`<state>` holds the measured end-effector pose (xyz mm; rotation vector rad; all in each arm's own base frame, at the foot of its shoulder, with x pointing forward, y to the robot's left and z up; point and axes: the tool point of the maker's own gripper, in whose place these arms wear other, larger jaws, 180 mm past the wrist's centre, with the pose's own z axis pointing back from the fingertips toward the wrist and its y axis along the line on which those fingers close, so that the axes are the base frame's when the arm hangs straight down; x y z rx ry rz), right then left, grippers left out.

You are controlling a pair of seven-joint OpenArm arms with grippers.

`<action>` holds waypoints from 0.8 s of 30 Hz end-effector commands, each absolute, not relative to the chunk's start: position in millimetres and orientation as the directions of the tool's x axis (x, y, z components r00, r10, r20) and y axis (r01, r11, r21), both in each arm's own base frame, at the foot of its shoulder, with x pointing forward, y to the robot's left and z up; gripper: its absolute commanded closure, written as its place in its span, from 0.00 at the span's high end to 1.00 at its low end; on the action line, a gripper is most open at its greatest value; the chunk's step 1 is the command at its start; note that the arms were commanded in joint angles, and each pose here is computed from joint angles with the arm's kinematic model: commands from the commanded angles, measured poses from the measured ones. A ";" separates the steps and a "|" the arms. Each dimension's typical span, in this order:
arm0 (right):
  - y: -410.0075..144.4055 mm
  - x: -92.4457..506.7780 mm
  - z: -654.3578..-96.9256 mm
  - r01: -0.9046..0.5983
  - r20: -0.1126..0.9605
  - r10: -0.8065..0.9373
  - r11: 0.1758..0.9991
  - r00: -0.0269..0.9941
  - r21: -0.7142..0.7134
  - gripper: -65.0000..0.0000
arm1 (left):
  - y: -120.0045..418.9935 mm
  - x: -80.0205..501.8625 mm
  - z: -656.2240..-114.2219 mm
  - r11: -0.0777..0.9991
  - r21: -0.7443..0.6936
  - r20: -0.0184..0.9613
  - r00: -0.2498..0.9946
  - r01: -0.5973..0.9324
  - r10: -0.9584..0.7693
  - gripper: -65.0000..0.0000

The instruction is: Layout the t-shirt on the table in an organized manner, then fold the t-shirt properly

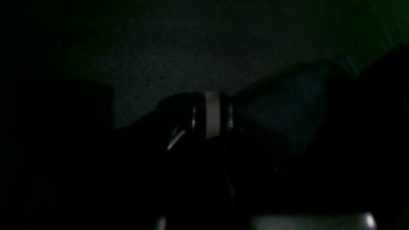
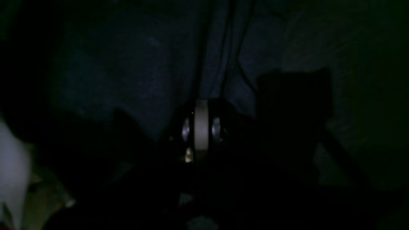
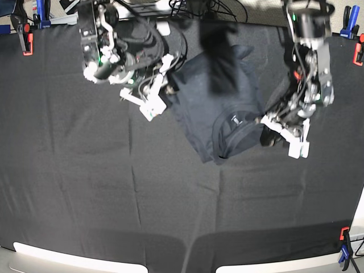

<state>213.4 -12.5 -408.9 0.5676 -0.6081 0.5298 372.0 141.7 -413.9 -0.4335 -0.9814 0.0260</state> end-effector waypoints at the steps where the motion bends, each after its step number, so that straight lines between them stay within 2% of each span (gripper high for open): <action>1: -3.4 211.0 -397.9 -0.637 0.681 0.283 0.689 0.675 0.346 0.00 | 144.3 386.5 -395.3 0.915 -0.355 0.831 0.513 0.192 0.215 0.03; 9: 26.9 195.4 -377.4 -0.711 0.720 0.311 0.612 0.620 0.348 0.00 | 146.8 389.3 -388.5 0.912 -0.338 0.840 0.511 0.233 0.181 0.03; 13: 27.1 198.2 -368.0 -0.723 0.737 0.315 0.609 0.598 0.326 0.00 | 155.3 388.9 -376.5 0.905 -0.339 0.843 0.511 0.257 0.170 0.03; 17: 10.4 210.7 -354.7 -0.709 0.757 0.305 0.649 0.577 0.278 0.00 | 169.7 383.8 -354.6 0.906 -0.314 0.857 0.494 0.283 0.143 0.03; 24: -56.7 233.5 -336.5 -0.594 0.759 0.284 0.787 0.585 0.164 0.00 | 178.0 329.4 -326.1 0.922 -0.170 0.897 0.441 0.349 -0.002 0.00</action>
